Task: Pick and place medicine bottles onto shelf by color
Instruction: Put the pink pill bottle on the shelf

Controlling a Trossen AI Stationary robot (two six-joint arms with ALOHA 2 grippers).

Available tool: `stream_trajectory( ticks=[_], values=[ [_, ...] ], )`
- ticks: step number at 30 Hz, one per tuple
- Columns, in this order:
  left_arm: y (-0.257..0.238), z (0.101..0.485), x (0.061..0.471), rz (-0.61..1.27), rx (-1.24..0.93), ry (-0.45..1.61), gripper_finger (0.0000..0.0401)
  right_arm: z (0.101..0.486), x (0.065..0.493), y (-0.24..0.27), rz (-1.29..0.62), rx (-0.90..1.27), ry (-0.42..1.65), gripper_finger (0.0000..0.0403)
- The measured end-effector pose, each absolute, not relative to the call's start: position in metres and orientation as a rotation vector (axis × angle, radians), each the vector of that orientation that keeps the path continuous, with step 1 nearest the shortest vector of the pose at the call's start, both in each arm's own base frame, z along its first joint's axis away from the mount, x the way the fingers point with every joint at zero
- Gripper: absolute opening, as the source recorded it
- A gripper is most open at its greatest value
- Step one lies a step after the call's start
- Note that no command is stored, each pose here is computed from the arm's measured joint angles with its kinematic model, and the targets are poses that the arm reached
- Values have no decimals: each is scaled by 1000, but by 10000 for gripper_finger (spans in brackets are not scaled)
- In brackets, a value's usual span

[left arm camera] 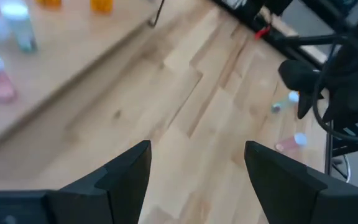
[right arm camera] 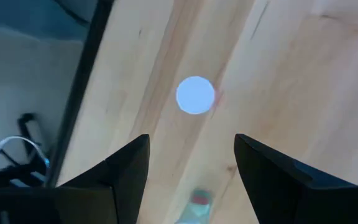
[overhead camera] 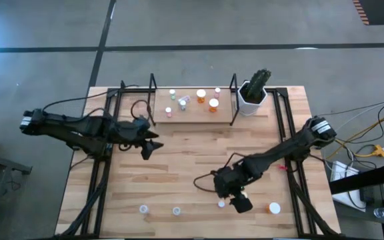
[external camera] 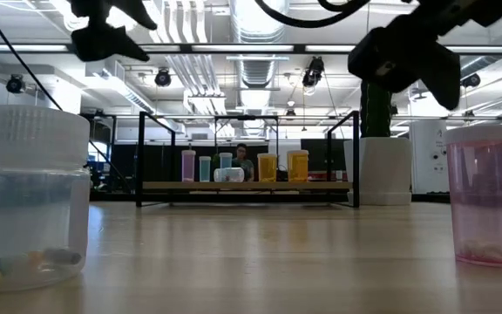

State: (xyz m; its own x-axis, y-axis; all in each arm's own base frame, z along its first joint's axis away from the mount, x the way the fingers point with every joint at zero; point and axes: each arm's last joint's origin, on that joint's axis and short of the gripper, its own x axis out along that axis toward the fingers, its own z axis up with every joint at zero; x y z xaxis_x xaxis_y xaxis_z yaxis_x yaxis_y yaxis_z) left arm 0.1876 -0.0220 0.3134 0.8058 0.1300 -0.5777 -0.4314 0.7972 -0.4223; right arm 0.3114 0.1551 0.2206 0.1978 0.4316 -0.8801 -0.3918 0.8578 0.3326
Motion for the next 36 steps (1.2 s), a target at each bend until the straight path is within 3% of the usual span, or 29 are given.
stream_trajectory(
  ticks=[14,26,36],
  values=[
    [-36,292,194,311,-626,654,242,192,307,199,368,-139,1193,224],
    [-36,293,192,283,-555,661,242,176,314,206,297,-118,1174,221],
    [-36,293,192,251,-479,670,242,180,319,209,250,-33,1171,137]
  ],
)
